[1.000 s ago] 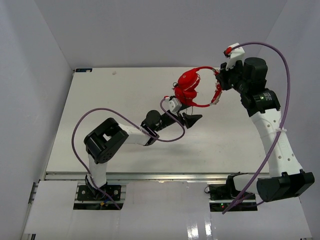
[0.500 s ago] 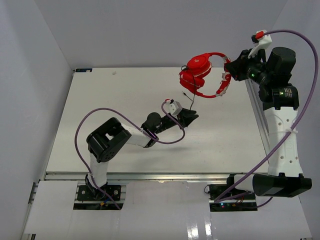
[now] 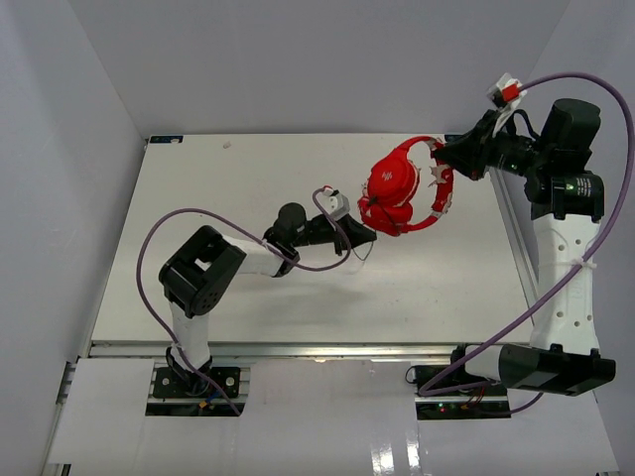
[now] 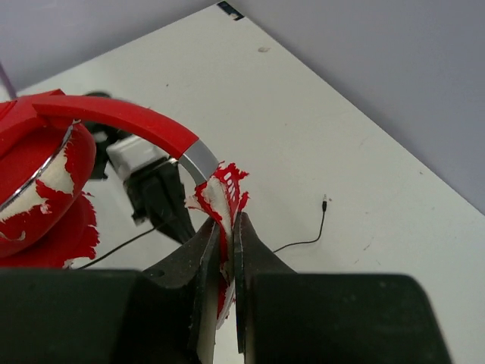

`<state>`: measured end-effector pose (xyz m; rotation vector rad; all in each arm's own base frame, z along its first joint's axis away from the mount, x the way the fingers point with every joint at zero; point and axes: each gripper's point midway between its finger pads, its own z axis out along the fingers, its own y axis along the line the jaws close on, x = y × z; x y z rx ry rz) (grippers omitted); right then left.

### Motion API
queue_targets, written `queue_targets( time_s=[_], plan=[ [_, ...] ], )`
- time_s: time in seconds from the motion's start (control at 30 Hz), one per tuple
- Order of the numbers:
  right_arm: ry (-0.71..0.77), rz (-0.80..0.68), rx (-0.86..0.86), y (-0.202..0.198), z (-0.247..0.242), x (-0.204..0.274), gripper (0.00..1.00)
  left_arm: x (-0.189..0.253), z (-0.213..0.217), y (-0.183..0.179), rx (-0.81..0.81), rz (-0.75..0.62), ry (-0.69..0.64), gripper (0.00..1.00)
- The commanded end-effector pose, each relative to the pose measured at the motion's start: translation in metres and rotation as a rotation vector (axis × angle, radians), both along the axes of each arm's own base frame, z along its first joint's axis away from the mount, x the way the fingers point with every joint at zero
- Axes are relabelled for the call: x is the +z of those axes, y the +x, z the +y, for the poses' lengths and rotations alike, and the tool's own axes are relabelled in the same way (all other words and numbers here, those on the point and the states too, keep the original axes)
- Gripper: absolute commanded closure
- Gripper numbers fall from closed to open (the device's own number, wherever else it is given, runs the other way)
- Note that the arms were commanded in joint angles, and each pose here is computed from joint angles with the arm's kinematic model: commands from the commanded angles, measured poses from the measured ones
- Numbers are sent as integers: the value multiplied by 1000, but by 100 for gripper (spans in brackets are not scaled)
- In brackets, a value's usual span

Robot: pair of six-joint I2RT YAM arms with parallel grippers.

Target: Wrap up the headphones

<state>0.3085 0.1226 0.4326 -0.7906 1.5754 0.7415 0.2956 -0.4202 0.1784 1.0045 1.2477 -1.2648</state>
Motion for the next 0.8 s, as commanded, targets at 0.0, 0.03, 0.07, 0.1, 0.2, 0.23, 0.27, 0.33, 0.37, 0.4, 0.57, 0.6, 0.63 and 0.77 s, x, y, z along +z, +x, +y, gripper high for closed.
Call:
queue_targets(
  time_s=[0.0,0.03,0.07,0.1,0.2,0.23,0.27,0.33,0.37,0.4,0.57,0.6,0.63,0.77],
  plan=[
    [-177,-133,269,-57,33,-31,92,25,33,-14,-207,45,80,100],
    [-243,-139,255,-56,33,-46,92,22,43,-10,-210,72,110,100],
    [-306,-162,255,-58,35,-59,92,26,50,-8,-215,76,126,100],
    [-371,-204,255,-60,36,-69,92,31,56,-8,-223,80,136,100],
    [-520,-252,227,-57,40,-100,92,48,70,-1,-234,110,164,100],
    [-585,-263,169,-49,32,-106,92,41,75,-3,-241,179,214,100],
    [-616,-281,164,-44,35,-115,92,57,72,5,-231,160,222,100],
    [-681,-305,94,-28,26,-119,92,51,77,-1,-238,283,292,97],
    [-722,-305,68,-23,21,-126,92,54,79,-5,-262,325,307,95],
    [-761,-312,44,-17,17,-133,92,56,80,-9,-278,360,317,94],
    [-822,-371,-74,7,26,-144,92,65,81,-27,-343,503,311,91],
    [-829,-360,-134,14,23,-148,92,68,80,-29,-352,522,308,92],
    [-835,-346,-196,19,20,-153,92,71,79,-30,-361,540,305,93],
    [-780,-313,-401,39,15,-156,92,85,77,-31,-371,663,302,99]
  ],
)
